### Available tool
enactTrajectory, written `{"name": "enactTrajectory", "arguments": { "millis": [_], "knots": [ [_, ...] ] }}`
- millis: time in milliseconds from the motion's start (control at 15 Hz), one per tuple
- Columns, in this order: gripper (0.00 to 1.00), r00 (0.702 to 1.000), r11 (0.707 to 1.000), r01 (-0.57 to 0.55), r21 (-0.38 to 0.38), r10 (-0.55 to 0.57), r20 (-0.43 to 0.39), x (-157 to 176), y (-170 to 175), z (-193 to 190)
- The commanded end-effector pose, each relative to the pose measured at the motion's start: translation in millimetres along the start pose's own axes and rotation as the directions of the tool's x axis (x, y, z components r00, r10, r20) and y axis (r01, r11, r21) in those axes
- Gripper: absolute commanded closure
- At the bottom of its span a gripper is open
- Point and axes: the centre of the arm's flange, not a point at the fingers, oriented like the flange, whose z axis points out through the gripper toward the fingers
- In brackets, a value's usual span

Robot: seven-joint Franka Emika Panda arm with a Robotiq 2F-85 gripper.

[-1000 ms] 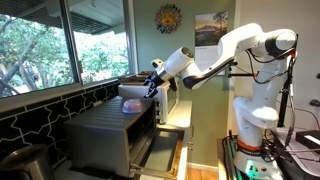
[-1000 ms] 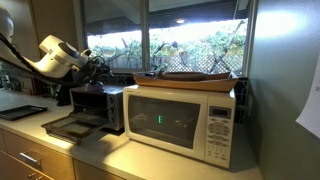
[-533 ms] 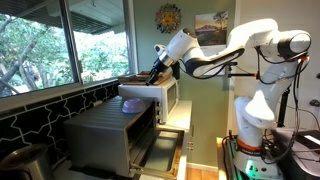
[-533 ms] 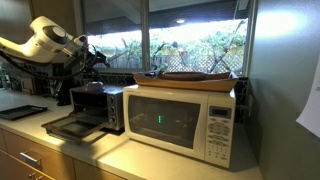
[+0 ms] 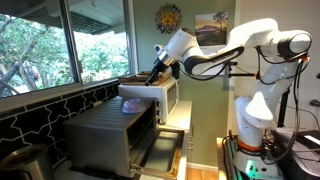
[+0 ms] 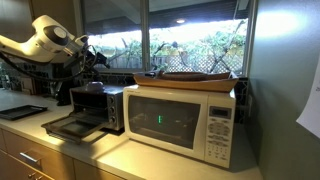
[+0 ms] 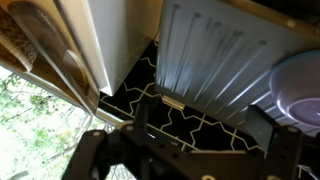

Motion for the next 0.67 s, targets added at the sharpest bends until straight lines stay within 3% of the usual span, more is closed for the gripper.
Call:
{"name": "enactTrajectory", "arguments": {
  "millis": [0, 267, 600],
  "knots": [
    [0.00, 0.987, 0.981, -0.149, 0.127, 0.140, 0.078, 5.1, 9.9, -5.4],
    [0.00, 0.938, 0.932, -0.293, 0.215, 0.237, 0.253, 2.9, 2.4, 1.4],
    [0.00, 0.831, 0.837, -0.476, 0.270, 0.327, 0.451, 3.3, -9.0, 4.0]
  ]
}}
